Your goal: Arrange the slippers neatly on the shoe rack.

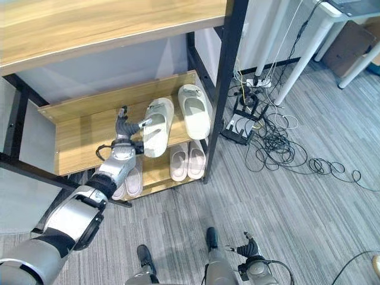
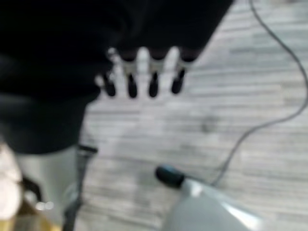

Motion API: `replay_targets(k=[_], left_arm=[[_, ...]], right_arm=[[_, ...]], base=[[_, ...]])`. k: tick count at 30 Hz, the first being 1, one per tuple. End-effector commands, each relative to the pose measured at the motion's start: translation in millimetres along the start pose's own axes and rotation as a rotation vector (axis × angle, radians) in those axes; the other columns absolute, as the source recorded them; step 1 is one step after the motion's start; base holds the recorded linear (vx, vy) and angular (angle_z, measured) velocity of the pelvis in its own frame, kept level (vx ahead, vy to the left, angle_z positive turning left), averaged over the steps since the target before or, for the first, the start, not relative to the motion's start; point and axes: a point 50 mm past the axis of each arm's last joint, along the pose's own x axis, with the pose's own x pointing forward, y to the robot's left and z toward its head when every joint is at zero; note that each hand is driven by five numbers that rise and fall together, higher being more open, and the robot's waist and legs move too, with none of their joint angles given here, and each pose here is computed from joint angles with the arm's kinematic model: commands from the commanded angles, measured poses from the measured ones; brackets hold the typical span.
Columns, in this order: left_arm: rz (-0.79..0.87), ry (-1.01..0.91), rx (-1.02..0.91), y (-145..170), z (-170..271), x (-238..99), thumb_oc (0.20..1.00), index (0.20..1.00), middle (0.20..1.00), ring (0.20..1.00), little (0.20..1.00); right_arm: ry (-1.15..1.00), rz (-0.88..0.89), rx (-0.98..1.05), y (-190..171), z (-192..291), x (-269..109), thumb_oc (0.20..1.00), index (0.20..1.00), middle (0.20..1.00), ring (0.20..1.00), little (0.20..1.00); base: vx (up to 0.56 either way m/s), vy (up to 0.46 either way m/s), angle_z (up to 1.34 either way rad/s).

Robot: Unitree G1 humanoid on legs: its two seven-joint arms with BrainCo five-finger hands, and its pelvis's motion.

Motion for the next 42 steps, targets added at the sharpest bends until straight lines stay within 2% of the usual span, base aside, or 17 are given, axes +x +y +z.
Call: replay_targets(k=[1,7,13,22,25,34,42], left_arm=[[0.07,-0.249,0.054,13,62,15,1.0,1.0,1.0,1.0,1.0],[0.071,-0.317,0.194,15,45,1,1.0,1.0,1.0,1.0,1.0],[-0.007,-0.358,0.211,-3,26,-23,1.0,1.0,1.0,1.0,1.0],[-0.07,-0.375,0.371,-22,9,-34,1.0,1.0,1.0,1.0,1.0],[-0.087,-0.255,0.307,-30,-7,-36,1.0,1.0,1.0,1.0,1.0],[-0.111,-0.168,0.134,-47,-11,-45,1.0,1.0,1.0,1.0,1.0],[-0.137,-0.257,0.209,-59,1,-49,1.0,1.0,1.0,1.0,1.0]], right_arm=[[-0.077,-0.071,0.011,-24,22,8,1.0,1.0,1.0,1.0,1.0],[-0.072,-0.076,0.019,-23,19,7,1.0,1.0,1.0,1.0,1.0],[-0.11,-0.09,0.006,-24,30,9,1.0,1.0,1.0,1.0,1.0],[-0.147,-0.108,-0.004,-28,40,11,1.0,1.0,1.0,1.0,1.0],[-0.153,-0.118,-0.024,-30,41,12,1.0,1.0,1.0,1.0,1.0],[-0.14,-0.122,-0.025,-29,38,11,1.0,1.0,1.0,1.0,1.0],[-0.165,-0.128,-0.021,-30,44,12,1.0,1.0,1.0,1.0,1.0]], base=[[-0.03,-0.001,0.15],[-0.01,-0.001,0.08],[-0.04,0.004,0.03],[-0.01,0.0,0.0],[0.0,-0.016,-0.03],[0.01,-0.006,0.0],[0.0,-0.003,0.0]])
